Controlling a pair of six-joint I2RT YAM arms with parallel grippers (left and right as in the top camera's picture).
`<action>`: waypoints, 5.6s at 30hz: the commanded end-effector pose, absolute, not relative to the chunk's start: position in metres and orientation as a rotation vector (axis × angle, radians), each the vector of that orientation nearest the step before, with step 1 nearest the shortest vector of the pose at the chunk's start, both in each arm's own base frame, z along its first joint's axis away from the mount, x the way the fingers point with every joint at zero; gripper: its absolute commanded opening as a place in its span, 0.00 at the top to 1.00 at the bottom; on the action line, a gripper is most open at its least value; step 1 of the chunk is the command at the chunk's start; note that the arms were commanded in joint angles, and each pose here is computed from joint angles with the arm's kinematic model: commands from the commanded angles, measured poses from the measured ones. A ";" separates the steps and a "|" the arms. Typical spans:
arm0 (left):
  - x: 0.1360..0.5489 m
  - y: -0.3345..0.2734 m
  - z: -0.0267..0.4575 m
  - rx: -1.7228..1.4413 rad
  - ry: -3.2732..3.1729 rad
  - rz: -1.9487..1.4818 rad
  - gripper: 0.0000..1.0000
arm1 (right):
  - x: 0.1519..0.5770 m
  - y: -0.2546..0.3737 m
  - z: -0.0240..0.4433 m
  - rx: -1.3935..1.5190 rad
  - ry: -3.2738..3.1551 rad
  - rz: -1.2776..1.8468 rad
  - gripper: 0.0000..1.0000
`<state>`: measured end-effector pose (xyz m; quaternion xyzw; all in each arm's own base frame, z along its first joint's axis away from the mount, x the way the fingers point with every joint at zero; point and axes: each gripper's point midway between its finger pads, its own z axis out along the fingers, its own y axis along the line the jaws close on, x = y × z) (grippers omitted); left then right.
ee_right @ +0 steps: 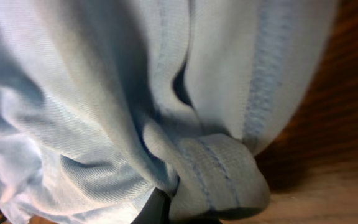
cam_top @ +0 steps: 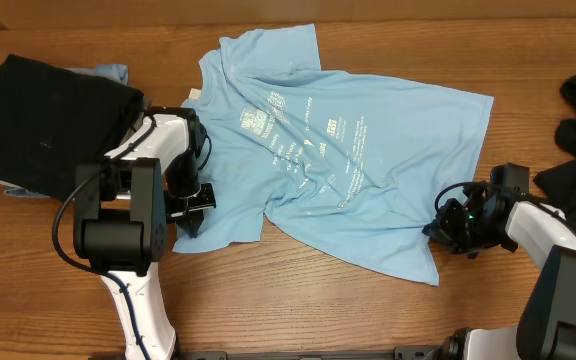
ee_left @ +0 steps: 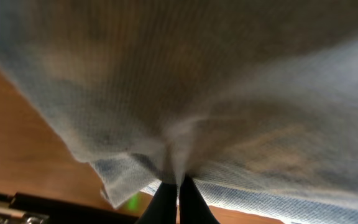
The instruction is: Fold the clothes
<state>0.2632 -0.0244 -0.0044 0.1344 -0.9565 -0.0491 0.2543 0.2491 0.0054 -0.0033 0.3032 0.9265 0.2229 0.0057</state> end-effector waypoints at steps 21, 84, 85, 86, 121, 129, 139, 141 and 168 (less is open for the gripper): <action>0.224 0.054 0.025 0.541 -2.375 -0.704 0.77 | 0.271 -0.109 0.030 1.110 2.842 0.083 0.96; 0.355 -0.001 0.016 0.466 -3.002 0.137 0.08 | 0.267 -0.139 0.118 1.224 2.811 0.226 0.00; 0.358 -0.001 0.012 0.467 -3.017 0.140 0.09 | 0.267 -0.140 0.118 1.224 2.811 0.225 0.00; 0.360 -0.001 0.008 0.473 -3.030 0.143 0.10 | 0.266 -0.140 0.118 1.224 2.811 0.225 0.00; 0.397 0.059 0.076 0.615 -3.131 -0.373 0.84 | 0.225 -0.078 0.098 1.361 2.977 0.541 0.02; 0.398 0.022 0.079 0.543 -3.128 -0.034 0.22 | 0.217 -0.061 0.099 1.326 3.028 0.649 0.73; 0.390 -0.001 0.079 0.467 -3.101 0.001 0.16 | 0.194 0.011 0.023 1.254 3.121 0.766 0.67; 0.391 -0.001 0.079 0.467 -3.102 0.002 0.14 | 0.191 0.021 0.017 1.112 3.178 0.736 0.75; 0.388 -0.018 0.068 0.412 -3.102 0.039 0.00 | 0.182 -0.045 0.047 1.523 3.069 -0.332 0.96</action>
